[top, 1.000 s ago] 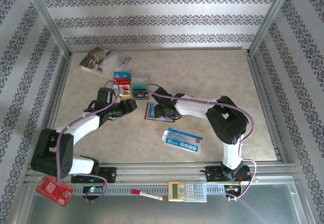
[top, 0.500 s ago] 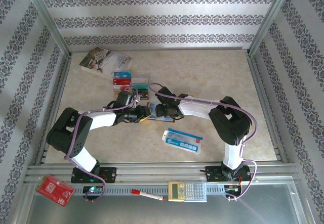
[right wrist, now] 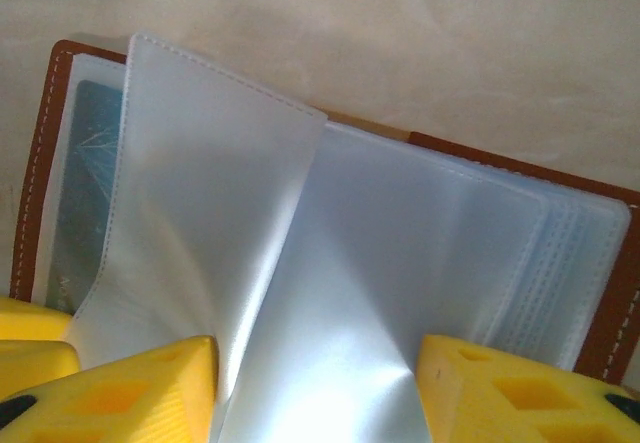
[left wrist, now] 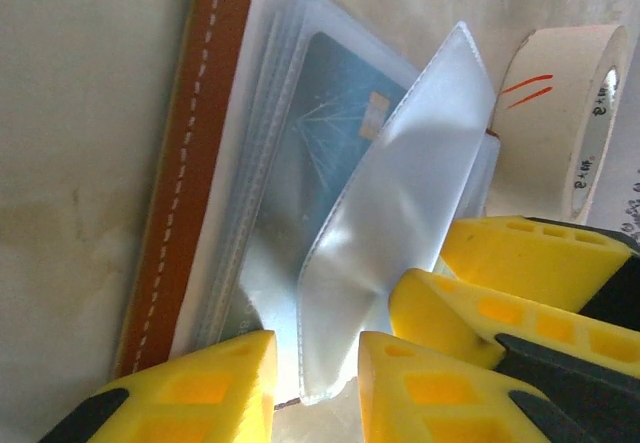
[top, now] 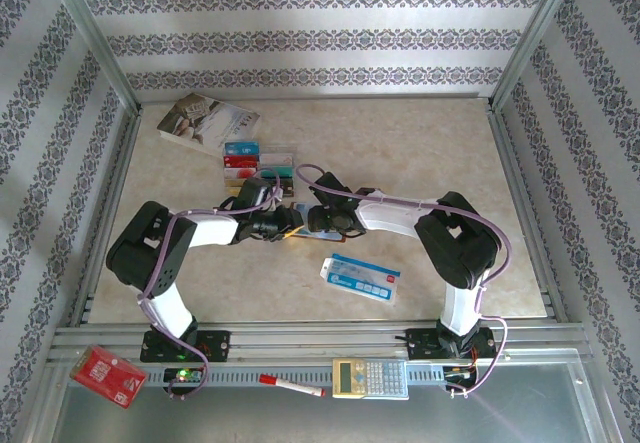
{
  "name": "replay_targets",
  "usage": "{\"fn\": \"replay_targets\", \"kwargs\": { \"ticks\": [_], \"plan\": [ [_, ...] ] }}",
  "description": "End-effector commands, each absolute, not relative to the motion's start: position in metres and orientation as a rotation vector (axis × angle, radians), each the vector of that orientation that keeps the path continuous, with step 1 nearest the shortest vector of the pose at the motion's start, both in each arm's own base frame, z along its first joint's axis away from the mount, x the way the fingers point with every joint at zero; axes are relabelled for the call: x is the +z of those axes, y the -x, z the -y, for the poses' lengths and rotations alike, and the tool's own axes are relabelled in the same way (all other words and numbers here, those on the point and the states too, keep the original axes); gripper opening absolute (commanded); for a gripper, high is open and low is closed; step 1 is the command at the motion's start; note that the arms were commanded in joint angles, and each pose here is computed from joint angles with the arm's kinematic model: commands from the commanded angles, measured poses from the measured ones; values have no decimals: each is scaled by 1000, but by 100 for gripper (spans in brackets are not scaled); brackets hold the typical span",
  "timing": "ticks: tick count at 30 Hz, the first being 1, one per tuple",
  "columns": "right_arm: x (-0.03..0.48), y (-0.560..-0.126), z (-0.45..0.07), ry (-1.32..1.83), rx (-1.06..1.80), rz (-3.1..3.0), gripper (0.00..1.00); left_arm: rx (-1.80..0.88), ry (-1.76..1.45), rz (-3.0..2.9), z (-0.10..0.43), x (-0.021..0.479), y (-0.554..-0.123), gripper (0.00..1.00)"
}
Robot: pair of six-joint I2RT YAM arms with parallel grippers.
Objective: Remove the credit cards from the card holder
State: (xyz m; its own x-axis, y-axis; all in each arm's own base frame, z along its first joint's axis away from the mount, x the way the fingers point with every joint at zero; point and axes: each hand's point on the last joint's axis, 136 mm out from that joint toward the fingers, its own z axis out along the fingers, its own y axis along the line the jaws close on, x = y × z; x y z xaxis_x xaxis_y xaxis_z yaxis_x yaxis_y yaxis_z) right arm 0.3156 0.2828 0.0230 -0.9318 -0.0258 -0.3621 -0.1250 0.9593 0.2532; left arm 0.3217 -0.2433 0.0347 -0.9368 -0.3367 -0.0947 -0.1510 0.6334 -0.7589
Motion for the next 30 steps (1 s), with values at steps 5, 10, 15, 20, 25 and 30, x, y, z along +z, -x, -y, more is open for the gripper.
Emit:
{"fn": "replay_targets", "kwargs": {
  "ticks": [5, 10, 15, 20, 25, 30],
  "plan": [
    [12, -294, -277, 95, 453, -2833, 56, -1290, 379, -2574, 259, 46, -330, 27],
    [50, -309, -282, 16, 630, -2740, 60, -1254, 386, -2588, 256, 42, -331, 26],
    [98, -324, -279, -56, 783, -2609, 64, -1281, 361, -2584, 262, 44, -335, 26],
    [125, -328, -263, -134, 850, -2497, 66, -1312, 313, -2563, 272, 57, -337, 26],
    [130, -326, -244, -185, 831, -2454, 66, -1352, 233, -2528, 289, 76, -335, 28],
    [131, -324, -228, -241, 823, -2429, 66, -1352, 193, -2512, 304, 87, -332, 28]
  ]
}}
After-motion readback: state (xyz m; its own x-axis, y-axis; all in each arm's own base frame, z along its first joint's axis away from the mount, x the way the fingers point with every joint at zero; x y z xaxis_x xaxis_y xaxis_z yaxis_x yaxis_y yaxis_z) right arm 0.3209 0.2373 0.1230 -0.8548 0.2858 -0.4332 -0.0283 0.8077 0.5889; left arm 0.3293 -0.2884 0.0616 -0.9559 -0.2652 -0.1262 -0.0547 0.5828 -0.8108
